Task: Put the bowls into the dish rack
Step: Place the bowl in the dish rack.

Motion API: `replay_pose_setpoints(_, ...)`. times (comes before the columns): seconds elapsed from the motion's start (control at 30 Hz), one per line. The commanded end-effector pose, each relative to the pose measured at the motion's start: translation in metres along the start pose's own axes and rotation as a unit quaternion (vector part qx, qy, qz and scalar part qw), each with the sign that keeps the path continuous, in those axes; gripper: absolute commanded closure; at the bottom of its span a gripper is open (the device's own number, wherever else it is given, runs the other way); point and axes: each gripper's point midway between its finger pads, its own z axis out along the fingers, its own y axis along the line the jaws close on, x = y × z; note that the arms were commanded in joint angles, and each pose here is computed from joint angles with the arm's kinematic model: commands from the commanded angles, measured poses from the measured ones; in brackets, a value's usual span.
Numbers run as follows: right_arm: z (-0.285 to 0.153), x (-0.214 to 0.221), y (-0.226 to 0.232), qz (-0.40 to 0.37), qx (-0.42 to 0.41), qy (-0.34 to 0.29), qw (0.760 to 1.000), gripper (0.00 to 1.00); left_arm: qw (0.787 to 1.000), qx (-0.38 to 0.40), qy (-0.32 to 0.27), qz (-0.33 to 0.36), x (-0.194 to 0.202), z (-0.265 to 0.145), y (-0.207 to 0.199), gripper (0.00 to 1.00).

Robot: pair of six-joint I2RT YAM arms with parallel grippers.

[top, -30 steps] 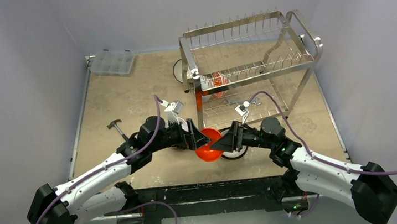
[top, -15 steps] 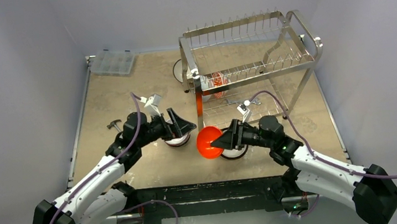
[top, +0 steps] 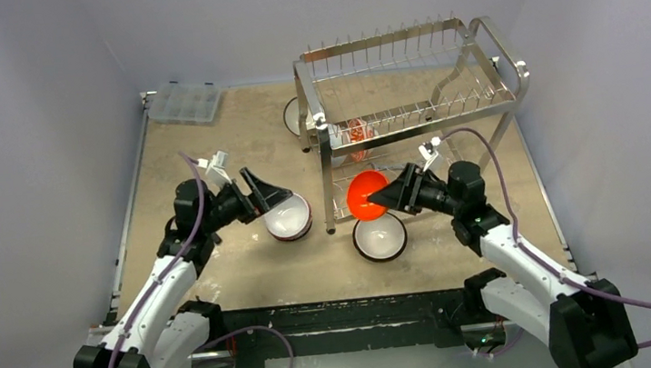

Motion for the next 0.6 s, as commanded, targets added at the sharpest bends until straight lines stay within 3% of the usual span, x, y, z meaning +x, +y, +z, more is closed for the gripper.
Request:
replay_pose_setpoints(0.0, -0.004, -0.028, 0.014, -0.054, -0.027, -0.01, 0.998, 1.0, 1.0, 0.028, -0.013, 0.007, -0.019, -0.01, 0.0, 0.01)
replay_pose_setpoints(0.33, 0.006, -0.068, -0.022, -0.123, 0.057, -0.034, 0.99, 1.0, 0.996, -0.048, -0.022, 0.069, -0.049, -0.018, 0.039, 0.02)
replay_pose_setpoints(0.57, 0.008, -0.098, -0.041, -0.174, 0.118, -0.063, 0.976, 1.0, 0.987, -0.091, -0.025, 0.126, -0.075, -0.022, 0.036, 0.02)
